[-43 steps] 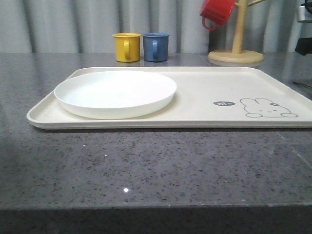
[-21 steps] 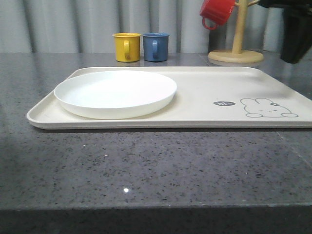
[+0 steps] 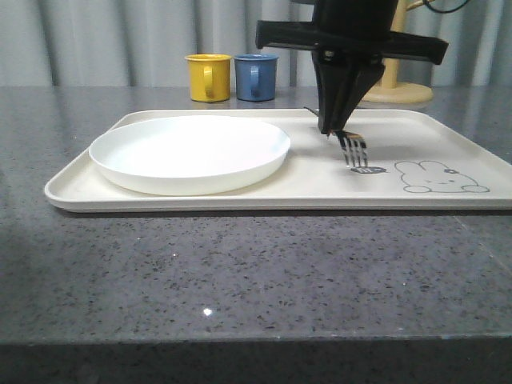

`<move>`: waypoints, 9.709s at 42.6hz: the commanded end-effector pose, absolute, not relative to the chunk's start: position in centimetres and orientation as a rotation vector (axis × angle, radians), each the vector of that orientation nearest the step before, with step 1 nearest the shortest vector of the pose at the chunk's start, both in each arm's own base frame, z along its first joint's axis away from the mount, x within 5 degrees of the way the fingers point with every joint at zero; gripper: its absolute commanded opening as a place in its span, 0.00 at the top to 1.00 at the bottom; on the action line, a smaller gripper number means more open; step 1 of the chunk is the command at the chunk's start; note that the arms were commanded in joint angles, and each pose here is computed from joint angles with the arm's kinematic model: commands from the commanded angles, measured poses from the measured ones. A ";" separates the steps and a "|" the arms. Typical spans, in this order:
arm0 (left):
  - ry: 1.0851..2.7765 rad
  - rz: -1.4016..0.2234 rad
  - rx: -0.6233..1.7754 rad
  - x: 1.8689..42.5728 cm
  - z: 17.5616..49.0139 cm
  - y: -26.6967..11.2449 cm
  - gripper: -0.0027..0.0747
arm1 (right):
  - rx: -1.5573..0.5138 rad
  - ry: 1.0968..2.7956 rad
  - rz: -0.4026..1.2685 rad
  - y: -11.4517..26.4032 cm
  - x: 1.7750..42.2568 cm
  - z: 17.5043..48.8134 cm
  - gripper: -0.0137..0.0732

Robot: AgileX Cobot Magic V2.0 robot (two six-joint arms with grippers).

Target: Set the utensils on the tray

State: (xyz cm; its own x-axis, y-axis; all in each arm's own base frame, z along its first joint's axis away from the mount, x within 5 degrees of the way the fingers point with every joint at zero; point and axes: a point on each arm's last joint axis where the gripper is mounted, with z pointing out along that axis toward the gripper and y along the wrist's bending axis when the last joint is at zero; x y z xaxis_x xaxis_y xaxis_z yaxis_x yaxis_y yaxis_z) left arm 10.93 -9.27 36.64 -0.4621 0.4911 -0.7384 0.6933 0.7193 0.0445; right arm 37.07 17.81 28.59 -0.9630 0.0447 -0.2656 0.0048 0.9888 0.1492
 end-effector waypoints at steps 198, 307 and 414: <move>2.079 -0.377 0.854 11.1 37.9 -9.6 0.43 | -0.193 2.750 0.368 9.7 33.9 31.6 0.42; 2.079 -0.377 0.854 11.1 37.9 -9.6 0.50 | -0.029 2.736 0.112 -0.3 33.8 33.6 0.88; 2.075 -0.378 0.852 11.1 37.9 -9.6 0.53 | -0.438 2.084 0.240 2.5 5.0 36.8 0.52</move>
